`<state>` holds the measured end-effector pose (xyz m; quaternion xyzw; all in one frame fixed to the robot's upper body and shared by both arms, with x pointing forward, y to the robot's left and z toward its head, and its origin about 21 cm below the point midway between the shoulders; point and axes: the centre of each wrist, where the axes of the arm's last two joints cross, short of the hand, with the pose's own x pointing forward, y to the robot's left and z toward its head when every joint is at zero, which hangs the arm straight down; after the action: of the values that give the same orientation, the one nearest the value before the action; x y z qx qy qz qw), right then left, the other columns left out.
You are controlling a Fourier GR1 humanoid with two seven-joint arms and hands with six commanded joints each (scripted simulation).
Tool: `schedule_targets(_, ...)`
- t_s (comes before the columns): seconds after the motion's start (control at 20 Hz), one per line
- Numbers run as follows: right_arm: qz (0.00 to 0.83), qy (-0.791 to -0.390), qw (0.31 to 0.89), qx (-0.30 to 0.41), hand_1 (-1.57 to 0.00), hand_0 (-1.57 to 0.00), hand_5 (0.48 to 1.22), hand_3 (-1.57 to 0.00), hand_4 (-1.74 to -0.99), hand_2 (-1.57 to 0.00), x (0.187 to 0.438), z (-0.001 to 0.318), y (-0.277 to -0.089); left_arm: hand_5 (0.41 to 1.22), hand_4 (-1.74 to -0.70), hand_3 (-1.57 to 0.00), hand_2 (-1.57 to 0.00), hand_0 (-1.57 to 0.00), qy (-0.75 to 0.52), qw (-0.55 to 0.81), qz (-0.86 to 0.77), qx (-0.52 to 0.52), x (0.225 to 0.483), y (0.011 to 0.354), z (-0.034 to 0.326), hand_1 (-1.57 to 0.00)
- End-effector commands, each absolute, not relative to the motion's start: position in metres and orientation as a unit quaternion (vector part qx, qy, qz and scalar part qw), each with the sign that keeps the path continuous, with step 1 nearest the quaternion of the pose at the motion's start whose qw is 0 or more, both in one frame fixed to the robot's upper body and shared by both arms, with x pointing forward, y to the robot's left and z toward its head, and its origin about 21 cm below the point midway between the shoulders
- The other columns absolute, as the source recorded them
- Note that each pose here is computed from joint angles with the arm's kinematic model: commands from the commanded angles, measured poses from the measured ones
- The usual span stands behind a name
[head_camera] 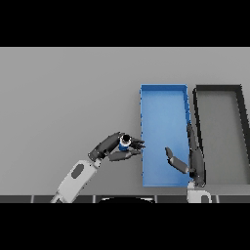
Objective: Pick up the blue pipe and place it into the blue bin.
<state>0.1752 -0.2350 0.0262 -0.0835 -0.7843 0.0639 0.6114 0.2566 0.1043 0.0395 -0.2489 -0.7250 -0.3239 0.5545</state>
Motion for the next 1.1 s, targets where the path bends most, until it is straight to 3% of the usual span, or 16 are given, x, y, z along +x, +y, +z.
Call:
schedule_targets(0.0, 0.074, -0.798, 0.595, -0.066, -0.01, 0.00, 0.592, 0.00, -1.175, -0.03, 0.174, 0.037, -0.238, 1.221, -1.47, -1.57, -1.57, -1.57, -0.723, 0.556, -0.327, -0.250, 0.256, 0.103, 0.040, -1.57)
schedule_targets(0.15, 0.127, -0.807, 0.576, -0.024, -0.01, 0.00, 0.589, 0.00, -1.165, -0.01, 0.178, 0.071, -0.236, 1.221, -1.47, -1.57, -1.57, -1.57, -0.722, 0.556, -0.329, -0.249, 0.256, 0.103, 0.043, -1.57)
schedule_targets(0.35, 0.216, -0.756, 0.618, 0.008, 0.00, 0.00, 0.543, 0.00, -1.194, 0.00, 0.181, 0.096, -0.229, 1.221, -1.47, -1.57, -1.57, -1.57, -0.721, 0.555, -0.334, -0.247, 0.256, 0.103, 0.043, -1.57)
schedule_targets(0.45, 0.258, -0.756, 0.601, 0.022, 0.00, 0.00, 0.537, 0.00, -1.219, 0.00, 0.188, 0.107, -0.225, 1.221, -1.47, -1.57, -1.57, -1.57, -0.723, 0.554, -0.334, -0.243, 0.258, 0.101, 0.044, -1.57)
schedule_targets(0.6, 0.304, -0.748, 0.588, 0.052, 0.00, 0.00, 0.523, 0.00, -1.256, 0.00, 0.194, 0.120, -0.208, 1.221, -1.47, -1.57, -1.57, -1.57, -0.725, 0.549, -0.339, -0.242, 0.257, 0.104, 0.043, -1.57)
schedule_targets(0.8, 0.329, -0.731, 0.590, 0.096, 0.00, 0.00, 0.525, 0.00, -1.232, 0.00, 0.204, 0.131, -0.184, 1.221, -1.47, -1.57, -1.57, -1.57, -0.720, 0.552, -0.342, -0.244, 0.256, 0.100, 0.044, -1.57)
schedule_targets(1.05, 0.377, -0.734, 0.549, 0.132, 0.00, 0.00, 0.514, 0.00, -1.201, 0.00, 0.220, 0.151, -0.159, 1.221, -1.47, -1.57, -1.57, -1.57, -0.717, 0.551, -0.347, -0.249, 0.257, 0.102, 0.043, -1.57)
